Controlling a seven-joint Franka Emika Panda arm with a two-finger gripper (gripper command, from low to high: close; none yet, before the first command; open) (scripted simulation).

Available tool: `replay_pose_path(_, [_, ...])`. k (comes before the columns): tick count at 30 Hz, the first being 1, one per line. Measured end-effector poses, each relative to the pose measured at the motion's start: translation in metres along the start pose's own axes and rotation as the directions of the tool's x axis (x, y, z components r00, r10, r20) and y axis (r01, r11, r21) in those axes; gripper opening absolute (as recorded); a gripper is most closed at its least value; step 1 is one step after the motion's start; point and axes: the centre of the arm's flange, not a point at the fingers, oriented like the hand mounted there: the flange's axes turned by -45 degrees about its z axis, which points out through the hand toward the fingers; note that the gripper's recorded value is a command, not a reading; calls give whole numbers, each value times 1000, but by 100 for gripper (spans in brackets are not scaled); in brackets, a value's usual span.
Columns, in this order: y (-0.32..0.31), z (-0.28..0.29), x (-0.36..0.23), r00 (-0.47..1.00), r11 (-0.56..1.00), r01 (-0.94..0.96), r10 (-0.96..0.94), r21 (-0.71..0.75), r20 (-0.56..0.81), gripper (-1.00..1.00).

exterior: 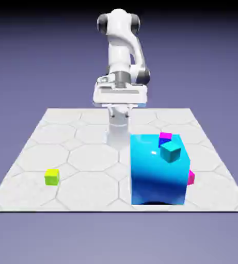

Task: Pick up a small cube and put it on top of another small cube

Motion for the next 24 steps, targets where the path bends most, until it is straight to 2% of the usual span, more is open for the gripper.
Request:
replay_pose_path(5, [-70, 40, 28, 874, 891, 449, -453, 62, 177, 0])
replay_pose_path(9, [-125, 69, 41, 628, 675, 723, -730, 144, 270, 0])
replay_pose_path(12, [-165, 87, 47, 397, 469, 859, -864, 206, 311, 0])
replay_pose_path(15, [-206, 101, 52, 152, 245, 934, -932, 261, 329, 0])
replay_pose_path(19, [-255, 116, 61, -144, -33, 950, -928, 310, 344, 0])
replay_pose_path(21, [-277, 124, 62, -262, -141, 932, -898, 333, 353, 0])
replay_pose_path(24, [-310, 141, 41, -358, -213, 897, -862, 387, 358, 0])
